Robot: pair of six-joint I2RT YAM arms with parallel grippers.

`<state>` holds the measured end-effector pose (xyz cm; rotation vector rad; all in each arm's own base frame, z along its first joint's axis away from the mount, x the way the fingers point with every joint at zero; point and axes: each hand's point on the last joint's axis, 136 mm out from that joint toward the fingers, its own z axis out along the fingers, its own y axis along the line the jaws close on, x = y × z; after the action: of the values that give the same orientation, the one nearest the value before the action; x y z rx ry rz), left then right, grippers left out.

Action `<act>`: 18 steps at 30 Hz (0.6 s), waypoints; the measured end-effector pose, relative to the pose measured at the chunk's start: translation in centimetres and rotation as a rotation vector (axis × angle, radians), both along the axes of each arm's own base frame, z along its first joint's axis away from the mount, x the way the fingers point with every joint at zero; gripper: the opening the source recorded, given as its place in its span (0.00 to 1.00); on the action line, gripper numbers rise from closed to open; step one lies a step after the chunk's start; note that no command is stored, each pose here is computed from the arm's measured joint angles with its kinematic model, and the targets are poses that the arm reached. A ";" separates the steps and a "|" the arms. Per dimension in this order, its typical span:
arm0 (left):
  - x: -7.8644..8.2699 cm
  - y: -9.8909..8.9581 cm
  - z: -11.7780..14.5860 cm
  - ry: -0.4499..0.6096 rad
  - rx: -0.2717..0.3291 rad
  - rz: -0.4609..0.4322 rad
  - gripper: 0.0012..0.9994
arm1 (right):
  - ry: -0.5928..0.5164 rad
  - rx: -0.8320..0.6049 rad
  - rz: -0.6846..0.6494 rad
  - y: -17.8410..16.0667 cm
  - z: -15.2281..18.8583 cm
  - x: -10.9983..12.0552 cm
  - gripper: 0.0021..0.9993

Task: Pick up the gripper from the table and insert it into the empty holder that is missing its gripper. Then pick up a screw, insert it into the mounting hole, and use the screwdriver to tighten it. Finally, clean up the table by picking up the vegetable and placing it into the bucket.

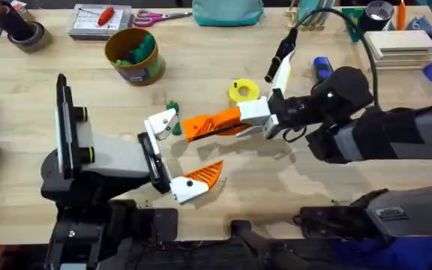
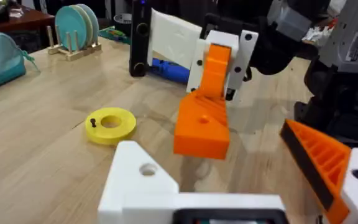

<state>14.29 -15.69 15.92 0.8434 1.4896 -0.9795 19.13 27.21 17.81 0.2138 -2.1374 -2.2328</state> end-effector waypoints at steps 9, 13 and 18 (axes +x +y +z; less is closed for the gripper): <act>0.0 0.0 0.0 0.000 0.000 0.000 0.99 | -0.050 0.025 0.000 -0.1 0.7 -0.1 0.01; 0.0 0.0 0.0 0.000 0.000 0.000 0.99 | -0.050 0.025 0.000 0.0 0.7 -0.1 0.01; 0.0 0.0 0.0 0.000 0.000 0.000 0.99 | -0.039 0.021 0.001 0.0 0.7 -0.1 0.01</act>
<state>14.29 -15.69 15.92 0.8433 1.4897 -0.9795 19.03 27.17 18.47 0.2611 -2.1331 -2.2704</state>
